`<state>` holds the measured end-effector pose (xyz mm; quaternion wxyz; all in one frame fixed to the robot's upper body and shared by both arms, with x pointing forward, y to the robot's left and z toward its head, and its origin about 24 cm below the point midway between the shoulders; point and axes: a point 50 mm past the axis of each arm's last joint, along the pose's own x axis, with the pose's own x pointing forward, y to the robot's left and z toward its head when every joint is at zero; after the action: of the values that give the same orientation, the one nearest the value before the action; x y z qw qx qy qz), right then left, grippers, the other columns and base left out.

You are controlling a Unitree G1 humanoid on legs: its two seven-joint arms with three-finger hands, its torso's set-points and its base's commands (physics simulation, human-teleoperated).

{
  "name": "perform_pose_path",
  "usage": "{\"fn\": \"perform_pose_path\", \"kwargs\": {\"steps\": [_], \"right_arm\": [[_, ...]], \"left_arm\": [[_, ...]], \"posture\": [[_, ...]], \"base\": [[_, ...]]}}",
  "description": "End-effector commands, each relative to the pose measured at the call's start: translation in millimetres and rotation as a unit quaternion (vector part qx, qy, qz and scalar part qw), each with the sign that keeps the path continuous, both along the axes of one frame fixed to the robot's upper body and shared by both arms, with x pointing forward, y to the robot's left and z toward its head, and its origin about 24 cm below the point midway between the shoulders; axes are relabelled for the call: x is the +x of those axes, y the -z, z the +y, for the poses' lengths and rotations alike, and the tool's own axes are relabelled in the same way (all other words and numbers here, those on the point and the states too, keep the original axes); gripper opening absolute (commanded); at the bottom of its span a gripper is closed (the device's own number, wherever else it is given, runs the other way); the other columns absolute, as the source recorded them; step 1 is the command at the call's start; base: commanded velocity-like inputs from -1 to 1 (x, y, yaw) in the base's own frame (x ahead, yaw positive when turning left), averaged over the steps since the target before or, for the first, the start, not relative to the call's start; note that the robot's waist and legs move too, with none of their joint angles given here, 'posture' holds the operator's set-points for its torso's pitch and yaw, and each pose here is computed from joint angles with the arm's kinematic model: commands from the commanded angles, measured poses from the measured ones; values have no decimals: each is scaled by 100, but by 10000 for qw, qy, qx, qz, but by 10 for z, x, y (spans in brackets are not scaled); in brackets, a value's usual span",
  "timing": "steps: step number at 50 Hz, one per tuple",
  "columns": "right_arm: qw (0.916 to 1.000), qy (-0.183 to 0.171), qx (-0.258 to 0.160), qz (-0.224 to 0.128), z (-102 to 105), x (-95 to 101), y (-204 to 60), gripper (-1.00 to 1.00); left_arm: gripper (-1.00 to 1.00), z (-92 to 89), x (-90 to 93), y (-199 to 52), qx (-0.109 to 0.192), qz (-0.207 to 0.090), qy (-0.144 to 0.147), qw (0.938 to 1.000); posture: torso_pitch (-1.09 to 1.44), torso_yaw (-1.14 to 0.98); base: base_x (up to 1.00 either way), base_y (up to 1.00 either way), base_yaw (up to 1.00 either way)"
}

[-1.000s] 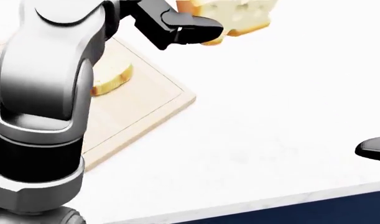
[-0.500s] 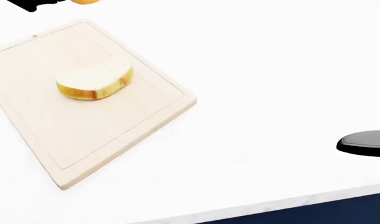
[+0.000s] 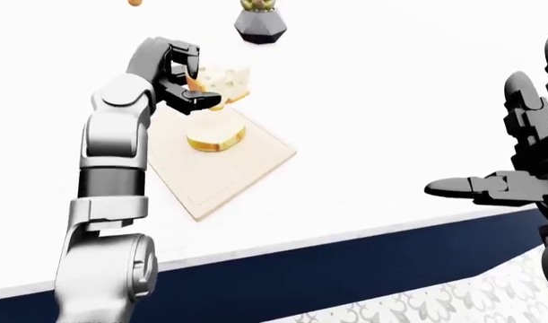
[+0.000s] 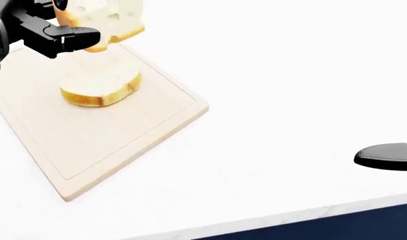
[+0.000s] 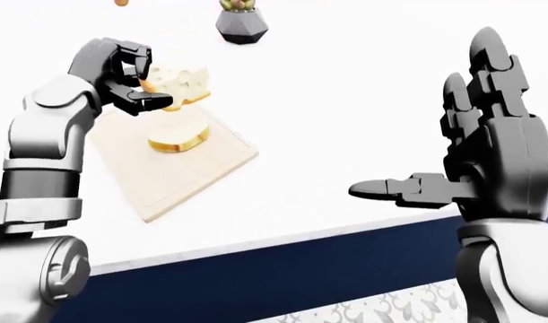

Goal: Pick up the wedge of cheese and place it on the slice of bread to prepare a simple cheese on bread dish.

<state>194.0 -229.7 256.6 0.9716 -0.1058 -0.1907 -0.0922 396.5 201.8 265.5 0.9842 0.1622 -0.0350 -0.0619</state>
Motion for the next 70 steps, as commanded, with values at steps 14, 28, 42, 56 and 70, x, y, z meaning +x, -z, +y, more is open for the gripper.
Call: {"fn": "perform_pose_path", "kwargs": {"steps": [14,28,42,56,70], "right_arm": [[9994,34,-145,-303,40,-7,-90,100],[9995,26,-139,-299,53,9,-107,100],[9995,37,-129,-294,46,6,-86,100],[9995,34,-136,-280,58,5,-80,100],[9995,37,-132,-289,51,13,-82,100]], "left_arm": [[-100,49,38,-49,199,-461,-154,9986],[-100,138,104,96,126,-367,-350,9986],[-100,143,5,48,141,-445,-261,9986],[-100,137,-104,138,163,-419,-177,9988],[11,155,-109,135,200,-451,-187,9986]], "posture": [[0,0],[0,0],[0,0],[0,0],[0,0]], "base": [[0,0,0],[0,0,0],[0,0,0],[0,0,0],[0,0,0]]}}
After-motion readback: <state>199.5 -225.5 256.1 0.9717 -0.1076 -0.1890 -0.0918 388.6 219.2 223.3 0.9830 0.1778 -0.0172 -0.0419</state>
